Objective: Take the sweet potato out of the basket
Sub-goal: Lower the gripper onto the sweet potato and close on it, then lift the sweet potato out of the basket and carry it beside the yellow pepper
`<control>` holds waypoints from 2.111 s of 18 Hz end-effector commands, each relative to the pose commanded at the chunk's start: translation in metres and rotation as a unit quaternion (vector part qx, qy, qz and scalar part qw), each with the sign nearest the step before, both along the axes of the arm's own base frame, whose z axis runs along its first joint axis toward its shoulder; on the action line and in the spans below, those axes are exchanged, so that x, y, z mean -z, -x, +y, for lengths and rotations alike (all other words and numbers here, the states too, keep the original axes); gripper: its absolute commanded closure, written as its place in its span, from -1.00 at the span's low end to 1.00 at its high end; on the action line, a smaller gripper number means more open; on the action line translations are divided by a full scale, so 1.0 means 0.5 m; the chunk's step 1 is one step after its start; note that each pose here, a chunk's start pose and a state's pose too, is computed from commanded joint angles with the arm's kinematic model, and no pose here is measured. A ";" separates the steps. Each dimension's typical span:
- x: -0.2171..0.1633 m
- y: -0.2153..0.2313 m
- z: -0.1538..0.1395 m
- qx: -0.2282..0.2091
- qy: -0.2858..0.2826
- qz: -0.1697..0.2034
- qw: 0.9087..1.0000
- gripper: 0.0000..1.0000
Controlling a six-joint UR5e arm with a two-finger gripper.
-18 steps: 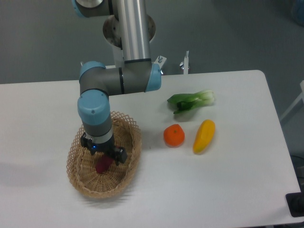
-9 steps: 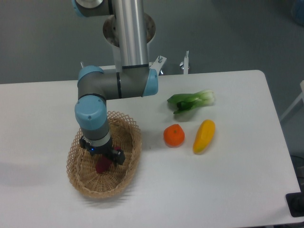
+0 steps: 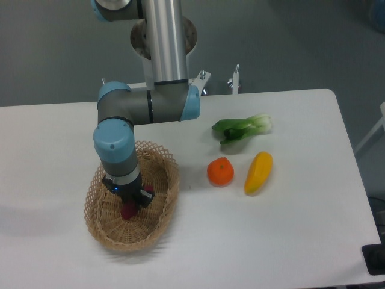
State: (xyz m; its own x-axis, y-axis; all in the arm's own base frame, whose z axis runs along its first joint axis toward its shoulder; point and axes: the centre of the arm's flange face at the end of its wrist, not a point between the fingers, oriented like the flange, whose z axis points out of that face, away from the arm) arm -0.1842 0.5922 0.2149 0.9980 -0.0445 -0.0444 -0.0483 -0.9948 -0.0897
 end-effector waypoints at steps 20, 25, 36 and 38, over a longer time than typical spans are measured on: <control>-0.291 0.463 -0.201 0.040 -0.060 0.105 0.992 0.38; -0.302 0.593 -0.325 0.073 -0.056 0.107 0.990 0.38; -0.370 0.622 -0.375 0.073 -0.053 0.128 0.988 0.38; -0.366 0.622 -0.377 0.072 -0.051 0.126 0.988 0.38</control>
